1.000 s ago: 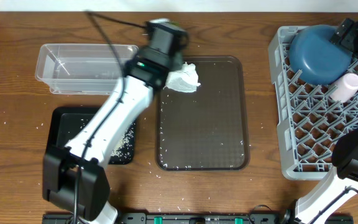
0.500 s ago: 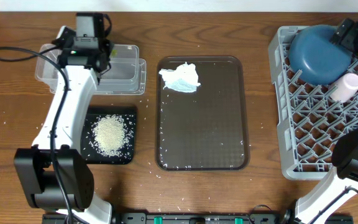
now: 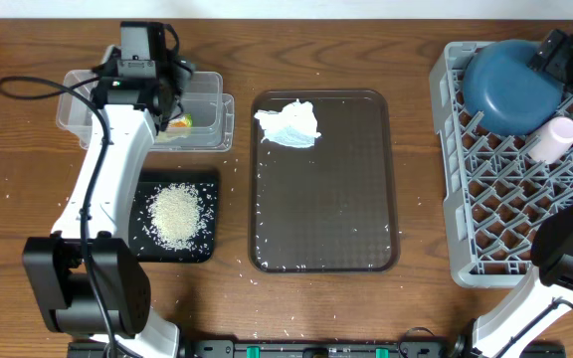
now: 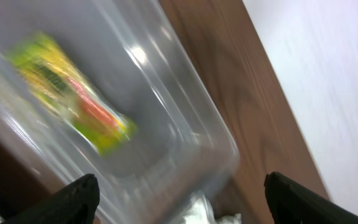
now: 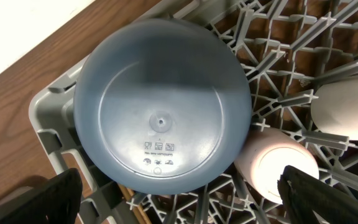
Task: Sort waste into correct bins and load items into the dishwasher rack
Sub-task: 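Return the left gripper to the brown tray and grasp the white tissue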
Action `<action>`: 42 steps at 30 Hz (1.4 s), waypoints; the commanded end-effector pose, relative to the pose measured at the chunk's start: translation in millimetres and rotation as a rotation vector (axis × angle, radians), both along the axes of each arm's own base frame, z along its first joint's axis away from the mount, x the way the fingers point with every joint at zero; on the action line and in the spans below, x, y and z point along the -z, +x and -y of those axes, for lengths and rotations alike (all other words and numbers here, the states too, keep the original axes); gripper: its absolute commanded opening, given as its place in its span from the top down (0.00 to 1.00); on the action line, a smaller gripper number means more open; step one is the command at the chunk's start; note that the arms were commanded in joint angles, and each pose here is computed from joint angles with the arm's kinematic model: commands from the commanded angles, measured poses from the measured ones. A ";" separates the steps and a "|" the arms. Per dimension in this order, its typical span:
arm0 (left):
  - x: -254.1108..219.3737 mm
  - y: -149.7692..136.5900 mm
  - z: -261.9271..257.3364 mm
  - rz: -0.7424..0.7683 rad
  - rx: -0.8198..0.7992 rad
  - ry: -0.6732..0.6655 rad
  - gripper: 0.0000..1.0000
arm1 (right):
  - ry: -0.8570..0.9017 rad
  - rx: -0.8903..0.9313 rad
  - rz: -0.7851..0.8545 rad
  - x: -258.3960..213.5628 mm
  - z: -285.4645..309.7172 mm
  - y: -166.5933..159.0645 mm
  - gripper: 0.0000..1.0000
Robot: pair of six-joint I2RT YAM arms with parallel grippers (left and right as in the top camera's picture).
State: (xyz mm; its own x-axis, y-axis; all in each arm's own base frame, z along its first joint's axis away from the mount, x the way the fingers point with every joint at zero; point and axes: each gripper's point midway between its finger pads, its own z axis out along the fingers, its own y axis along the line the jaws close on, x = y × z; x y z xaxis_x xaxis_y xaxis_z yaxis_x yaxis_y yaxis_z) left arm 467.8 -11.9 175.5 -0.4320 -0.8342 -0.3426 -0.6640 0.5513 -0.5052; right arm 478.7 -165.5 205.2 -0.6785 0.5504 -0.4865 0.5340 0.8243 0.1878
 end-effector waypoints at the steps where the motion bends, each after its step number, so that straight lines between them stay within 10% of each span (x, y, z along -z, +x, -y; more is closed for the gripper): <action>1: 0.0 -8.2 73.6 0.015 0.416 -0.044 0.12 | -0.013 0.013 0.032 -16.4 1.2 -1.9 0.01; 7: 6.5 -32.2 165.2 0.066 0.879 0.270 0.12 | -0.013 0.013 0.033 -16.4 1.2 -1.8 0.01; 13: 32.0 -26.2 187.1 0.033 0.853 0.590 0.11 | -0.013 0.013 0.032 -16.4 1.2 -1.9 0.01; 36: 162.1 12.4 197.7 -0.056 0.846 0.627 0.03 | -0.013 0.013 0.033 -16.4 1.2 -1.8 0.01; 42: 163.0 11.1 197.0 -0.063 0.848 0.627 0.52 | -0.013 0.013 0.032 -16.4 1.2 -1.9 0.01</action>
